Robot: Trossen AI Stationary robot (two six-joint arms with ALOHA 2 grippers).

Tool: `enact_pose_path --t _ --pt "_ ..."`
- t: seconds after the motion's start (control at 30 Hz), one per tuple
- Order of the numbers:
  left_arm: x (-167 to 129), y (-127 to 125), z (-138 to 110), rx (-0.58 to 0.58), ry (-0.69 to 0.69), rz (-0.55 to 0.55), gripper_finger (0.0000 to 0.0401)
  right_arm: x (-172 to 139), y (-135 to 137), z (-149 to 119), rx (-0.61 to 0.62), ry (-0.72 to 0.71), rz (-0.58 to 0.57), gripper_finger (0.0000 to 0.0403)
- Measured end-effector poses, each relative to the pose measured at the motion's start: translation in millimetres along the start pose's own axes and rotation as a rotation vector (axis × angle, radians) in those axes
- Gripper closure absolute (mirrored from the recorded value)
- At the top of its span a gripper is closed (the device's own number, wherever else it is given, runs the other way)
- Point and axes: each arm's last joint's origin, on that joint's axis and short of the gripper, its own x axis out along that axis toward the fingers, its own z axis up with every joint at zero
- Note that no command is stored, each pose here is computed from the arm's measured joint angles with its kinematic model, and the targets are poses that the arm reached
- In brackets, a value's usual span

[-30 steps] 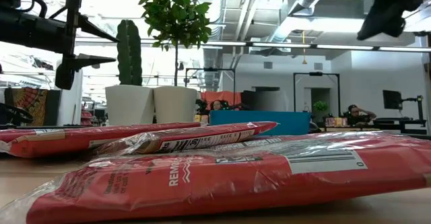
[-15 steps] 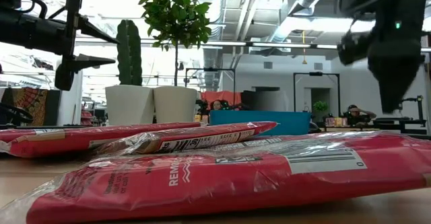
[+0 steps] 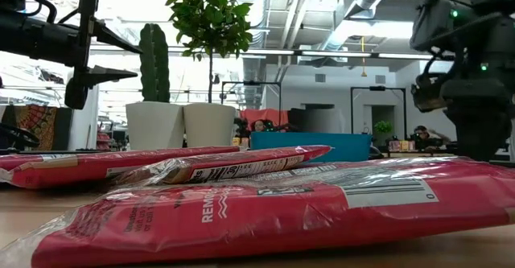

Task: Sort popcorn bags into baskets
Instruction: Put the red popcorn bag into the blue container

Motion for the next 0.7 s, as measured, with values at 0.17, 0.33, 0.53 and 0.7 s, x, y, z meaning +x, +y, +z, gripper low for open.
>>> enact_pose_path --t 0.17,0.33,0.53,0.7 --pt "0.0 0.1 -0.1 -0.004 0.0 0.001 0.0218 4.6 -3.0 -2.6 -0.002 0.014 -0.005 0.0159" --pt "0.0 0.6 -0.4 0.001 0.004 0.005 0.0218 4.1 -2.6 -2.2 -0.001 0.01 0.006 0.0287" --pt "0.0 2.9 -1.8 0.019 0.015 0.023 0.0218 4.1 -1.8 -1.9 0.013 0.017 0.02 0.038" --pt "-0.1 3.9 -2.5 0.028 0.021 0.032 0.0218 -2.3 5.1 3.4 0.015 0.008 0.033 0.0392"
